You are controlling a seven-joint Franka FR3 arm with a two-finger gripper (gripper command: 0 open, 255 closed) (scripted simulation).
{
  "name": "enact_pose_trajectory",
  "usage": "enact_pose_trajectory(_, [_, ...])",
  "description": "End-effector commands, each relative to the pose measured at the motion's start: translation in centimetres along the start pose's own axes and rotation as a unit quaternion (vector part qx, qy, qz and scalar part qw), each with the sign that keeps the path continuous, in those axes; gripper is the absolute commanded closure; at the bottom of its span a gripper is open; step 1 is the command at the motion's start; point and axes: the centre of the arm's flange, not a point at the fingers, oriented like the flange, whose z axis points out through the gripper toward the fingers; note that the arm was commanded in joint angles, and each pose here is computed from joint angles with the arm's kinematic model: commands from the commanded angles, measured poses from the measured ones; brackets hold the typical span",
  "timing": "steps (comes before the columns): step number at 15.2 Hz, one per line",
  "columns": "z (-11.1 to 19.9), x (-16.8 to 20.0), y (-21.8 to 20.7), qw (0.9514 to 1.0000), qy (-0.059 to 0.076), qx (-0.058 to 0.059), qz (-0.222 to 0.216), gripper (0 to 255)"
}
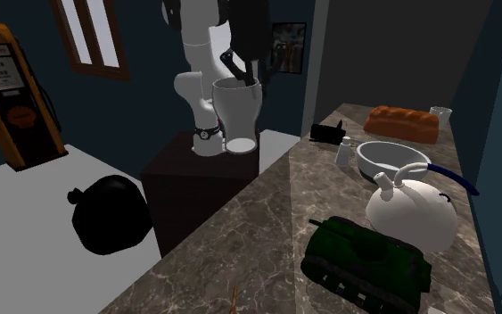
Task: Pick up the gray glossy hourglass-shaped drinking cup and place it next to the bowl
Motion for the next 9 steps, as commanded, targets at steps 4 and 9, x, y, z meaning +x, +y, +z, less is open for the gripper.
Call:
enact_pose_trajectory(4, [0.1,-4.5,-2.9,1.0000,0.000,0.000,0.000,255])
enact_pose_trajectory(9, [0.9,-10.1,-6.3,1.0000,0.000,0.000,0.000,255])
